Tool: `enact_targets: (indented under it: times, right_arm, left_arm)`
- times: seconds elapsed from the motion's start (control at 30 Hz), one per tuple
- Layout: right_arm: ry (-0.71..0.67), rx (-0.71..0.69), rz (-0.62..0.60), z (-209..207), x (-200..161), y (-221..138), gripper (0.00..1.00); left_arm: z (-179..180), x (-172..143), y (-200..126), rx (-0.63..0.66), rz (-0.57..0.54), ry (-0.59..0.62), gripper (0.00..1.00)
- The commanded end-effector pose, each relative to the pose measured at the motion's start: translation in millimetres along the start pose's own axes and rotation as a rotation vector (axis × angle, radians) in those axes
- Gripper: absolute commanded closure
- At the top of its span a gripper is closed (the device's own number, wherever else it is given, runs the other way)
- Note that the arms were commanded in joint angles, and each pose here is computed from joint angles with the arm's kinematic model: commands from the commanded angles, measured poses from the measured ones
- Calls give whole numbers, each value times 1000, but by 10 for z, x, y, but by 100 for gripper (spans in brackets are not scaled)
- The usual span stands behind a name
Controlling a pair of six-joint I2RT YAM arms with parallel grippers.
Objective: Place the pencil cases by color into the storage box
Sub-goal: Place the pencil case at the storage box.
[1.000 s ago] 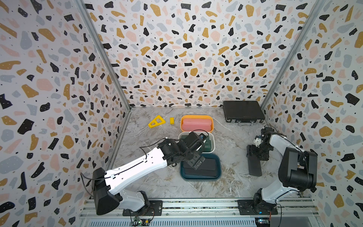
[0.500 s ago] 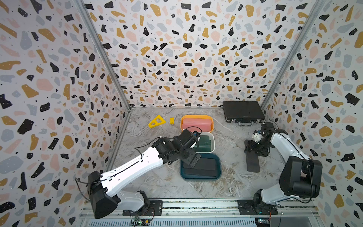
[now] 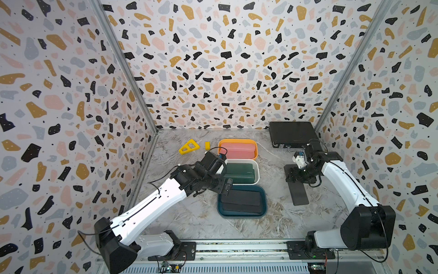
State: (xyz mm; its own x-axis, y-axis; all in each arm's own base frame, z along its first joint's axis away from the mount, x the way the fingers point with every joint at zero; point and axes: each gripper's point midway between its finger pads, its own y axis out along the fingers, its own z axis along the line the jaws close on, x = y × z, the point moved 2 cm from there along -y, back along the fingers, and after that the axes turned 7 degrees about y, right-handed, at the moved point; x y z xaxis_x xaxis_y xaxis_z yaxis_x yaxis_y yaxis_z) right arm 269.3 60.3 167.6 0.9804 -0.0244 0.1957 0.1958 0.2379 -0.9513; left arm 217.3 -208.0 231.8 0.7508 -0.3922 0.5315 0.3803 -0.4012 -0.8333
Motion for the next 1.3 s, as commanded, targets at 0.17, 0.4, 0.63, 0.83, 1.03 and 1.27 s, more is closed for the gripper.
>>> enact_targets:
  times: [0.17, 0.4, 0.63, 0.83, 1.03, 1.27]
  right_arm:
    - [-243, 39, 15, 479, -77, -186, 51]
    - [-463, 42, -38, 904, -49, -262, 51]
    - [-742, -34, -66, 1253, -105, -204, 52]
    - [-930, -64, -119, 1583, -157, -122, 52]
    - [-1041, -88, -166, 1865, -231, -52, 52]
    - [-1172, -113, -202, 2166, -454, 125, 53]
  left_arm:
    - [148, 19, -54, 6, -31, -148, 0]
    - [294, 24, -85, 21, -60, -251, 0]
    - [431, 26, -157, 32, -107, -333, 0]
    - [542, 3, -217, 50, -132, -386, 0]
    - [696, -62, -244, 84, -135, -449, 0]
    - [902, -131, -290, 112, -139, -530, 0]
